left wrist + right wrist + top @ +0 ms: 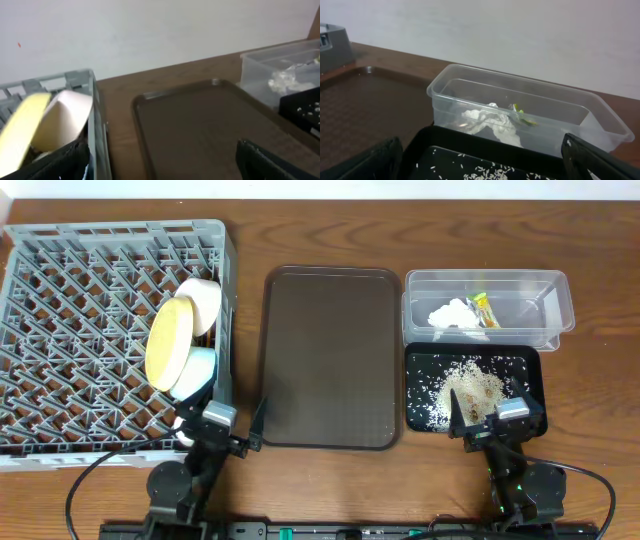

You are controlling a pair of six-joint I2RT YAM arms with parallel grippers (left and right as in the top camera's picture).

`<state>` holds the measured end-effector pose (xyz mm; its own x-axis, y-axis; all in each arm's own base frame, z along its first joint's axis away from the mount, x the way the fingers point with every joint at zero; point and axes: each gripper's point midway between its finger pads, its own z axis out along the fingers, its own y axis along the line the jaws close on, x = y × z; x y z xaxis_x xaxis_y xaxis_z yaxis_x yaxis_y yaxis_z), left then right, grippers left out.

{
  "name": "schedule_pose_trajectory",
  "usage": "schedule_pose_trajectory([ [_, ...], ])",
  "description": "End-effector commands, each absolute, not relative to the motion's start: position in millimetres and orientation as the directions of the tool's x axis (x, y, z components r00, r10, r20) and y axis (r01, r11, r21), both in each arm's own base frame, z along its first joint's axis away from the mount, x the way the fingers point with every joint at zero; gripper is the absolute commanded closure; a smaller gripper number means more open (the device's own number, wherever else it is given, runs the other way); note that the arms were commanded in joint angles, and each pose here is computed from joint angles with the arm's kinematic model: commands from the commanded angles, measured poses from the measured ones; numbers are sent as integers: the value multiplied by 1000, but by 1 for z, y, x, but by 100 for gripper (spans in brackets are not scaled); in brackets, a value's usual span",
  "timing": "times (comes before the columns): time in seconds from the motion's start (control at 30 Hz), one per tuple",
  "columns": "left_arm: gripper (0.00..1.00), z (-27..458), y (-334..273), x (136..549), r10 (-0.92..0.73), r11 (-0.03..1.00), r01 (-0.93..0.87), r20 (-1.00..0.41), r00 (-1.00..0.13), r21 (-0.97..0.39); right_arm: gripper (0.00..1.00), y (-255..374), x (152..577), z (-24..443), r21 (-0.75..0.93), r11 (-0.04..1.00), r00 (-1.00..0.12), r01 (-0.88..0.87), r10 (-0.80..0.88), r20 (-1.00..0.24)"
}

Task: Sort waste into correct bins and load items into the dishwasher

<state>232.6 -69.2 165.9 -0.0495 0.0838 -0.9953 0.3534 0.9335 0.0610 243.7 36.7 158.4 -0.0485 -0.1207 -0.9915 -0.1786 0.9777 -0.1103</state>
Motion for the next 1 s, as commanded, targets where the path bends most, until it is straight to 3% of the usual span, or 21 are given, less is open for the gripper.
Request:
schedule_pose_trajectory([
  [0.0,7,152,-69,235,78,935,350,-995,-67,50,1,36,244,158,-100,979,-50,-177,-110,-993],
  [0.97,7,143,-69,234,83,935,351,-991,-104,41,1,36,244,158,-100,979,-50,-178,-110,-993],
])
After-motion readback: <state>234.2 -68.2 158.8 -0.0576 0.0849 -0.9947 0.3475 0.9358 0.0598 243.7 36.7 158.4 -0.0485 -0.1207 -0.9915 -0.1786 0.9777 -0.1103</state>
